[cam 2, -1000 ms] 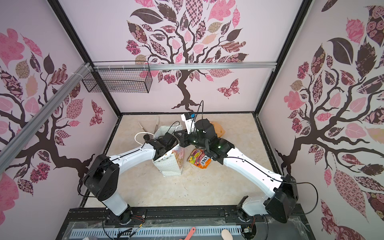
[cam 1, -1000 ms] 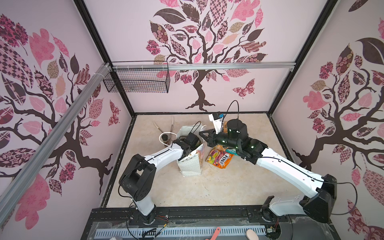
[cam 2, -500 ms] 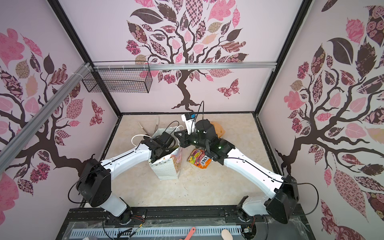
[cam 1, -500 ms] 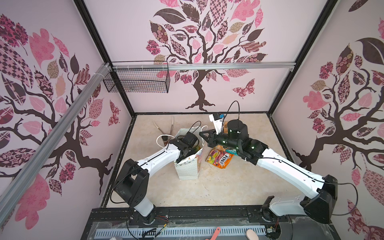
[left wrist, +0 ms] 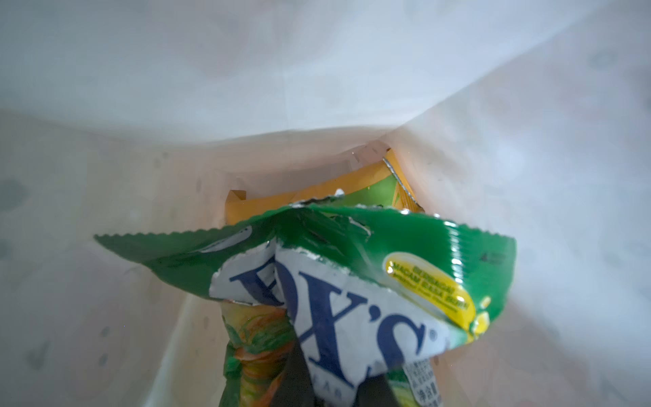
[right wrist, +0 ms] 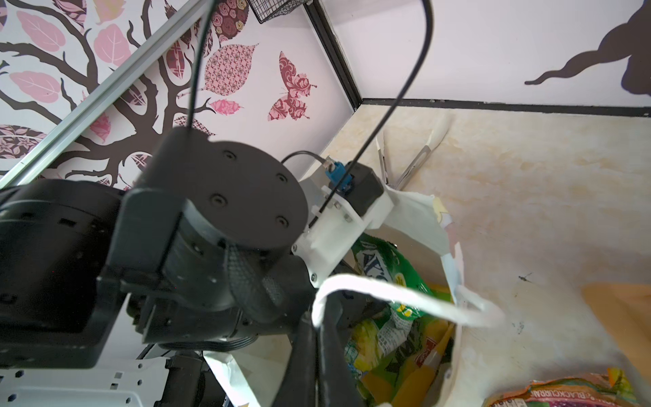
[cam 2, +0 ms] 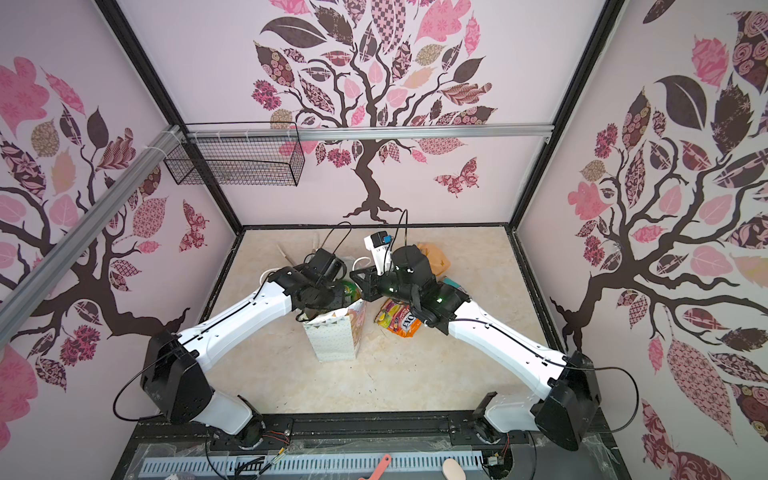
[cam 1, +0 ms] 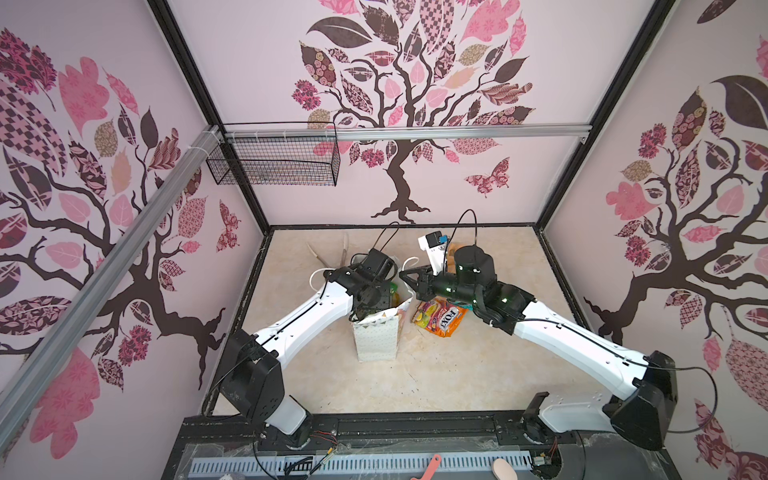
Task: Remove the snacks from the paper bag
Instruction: 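Lift the Spring Tea pack up out of the bag with the left gripper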
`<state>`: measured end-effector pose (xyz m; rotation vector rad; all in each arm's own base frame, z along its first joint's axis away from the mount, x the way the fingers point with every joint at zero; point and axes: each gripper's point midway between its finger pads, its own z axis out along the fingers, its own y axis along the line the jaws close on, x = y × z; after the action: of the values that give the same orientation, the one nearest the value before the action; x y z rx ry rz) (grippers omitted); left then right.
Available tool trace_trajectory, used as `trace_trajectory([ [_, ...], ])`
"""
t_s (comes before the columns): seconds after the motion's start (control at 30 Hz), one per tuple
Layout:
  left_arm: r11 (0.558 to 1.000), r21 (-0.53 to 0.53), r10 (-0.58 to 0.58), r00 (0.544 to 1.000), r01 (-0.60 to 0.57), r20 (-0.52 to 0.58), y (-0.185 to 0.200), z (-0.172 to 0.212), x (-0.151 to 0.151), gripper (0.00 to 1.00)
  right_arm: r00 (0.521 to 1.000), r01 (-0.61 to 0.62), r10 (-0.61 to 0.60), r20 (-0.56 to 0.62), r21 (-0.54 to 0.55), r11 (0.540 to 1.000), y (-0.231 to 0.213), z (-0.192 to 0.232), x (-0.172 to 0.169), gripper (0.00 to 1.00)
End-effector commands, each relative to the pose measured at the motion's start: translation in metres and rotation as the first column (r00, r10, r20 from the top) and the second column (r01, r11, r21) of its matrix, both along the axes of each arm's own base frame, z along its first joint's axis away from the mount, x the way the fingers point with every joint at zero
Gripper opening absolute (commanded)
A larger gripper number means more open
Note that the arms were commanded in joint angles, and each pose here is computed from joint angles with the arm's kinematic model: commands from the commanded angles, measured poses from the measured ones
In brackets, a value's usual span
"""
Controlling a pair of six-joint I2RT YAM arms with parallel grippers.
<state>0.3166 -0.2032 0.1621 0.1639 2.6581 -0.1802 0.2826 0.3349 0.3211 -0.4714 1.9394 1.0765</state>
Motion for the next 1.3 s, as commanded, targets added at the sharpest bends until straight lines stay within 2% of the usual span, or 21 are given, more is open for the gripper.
trace_trajectory([
  [0.0, 1.0, -0.021, 0.004, 0.996, -0.002, 0.085, 0.002, 0.035, 0.01, 0.0, 1.0, -0.016, 0.016, 0.016, 0.036, 0.999, -0.003, 0.016, -0.01, 0.03],
  [0.3, 0.999, -0.039, -0.011, 0.983, 0.018, 0.181, 0.004, 0.075, 0.014, 0.0, 1.0, -0.018, 0.018, 0.014, 0.03, 0.999, -0.002, 0.013, -0.01, 0.03],
  [0.73, 0.998, -0.06, -0.002, 0.963, 0.019, 0.271, 0.012, 0.11, 0.011, 0.0, 1.0, -0.018, 0.017, 0.014, 0.028, 0.999, -0.003, 0.013, -0.01, 0.04],
  [0.83, 0.997, -0.069, -0.003, 0.955, 0.025, 0.298, 0.013, 0.125, 0.011, 0.0, 1.0, -0.019, 0.018, 0.025, 0.035, 0.999, -0.004, 0.017, -0.011, 0.12],
  [1.0, 0.997, -0.074, -0.001, 0.94, 0.028, 0.342, 0.017, 0.15, 0.009, 0.0, 0.999, -0.01, 0.008, 0.046, 0.045, 0.999, -0.008, 0.025, -0.013, 0.45],
  [1.1, 0.997, -0.073, 0.0, 0.932, 0.029, 0.363, 0.02, 0.161, 0.008, 0.0, 0.998, -0.001, -0.002, 0.061, 0.053, 0.999, -0.012, 0.032, -0.014, 0.57],
  [1.27, 0.997, -0.076, 0.008, 0.916, 0.025, 0.4, 0.024, 0.181, 0.007, 0.0, 0.996, 0.012, -0.017, 0.083, 0.065, 0.998, -0.018, 0.042, -0.017, 0.71],
])
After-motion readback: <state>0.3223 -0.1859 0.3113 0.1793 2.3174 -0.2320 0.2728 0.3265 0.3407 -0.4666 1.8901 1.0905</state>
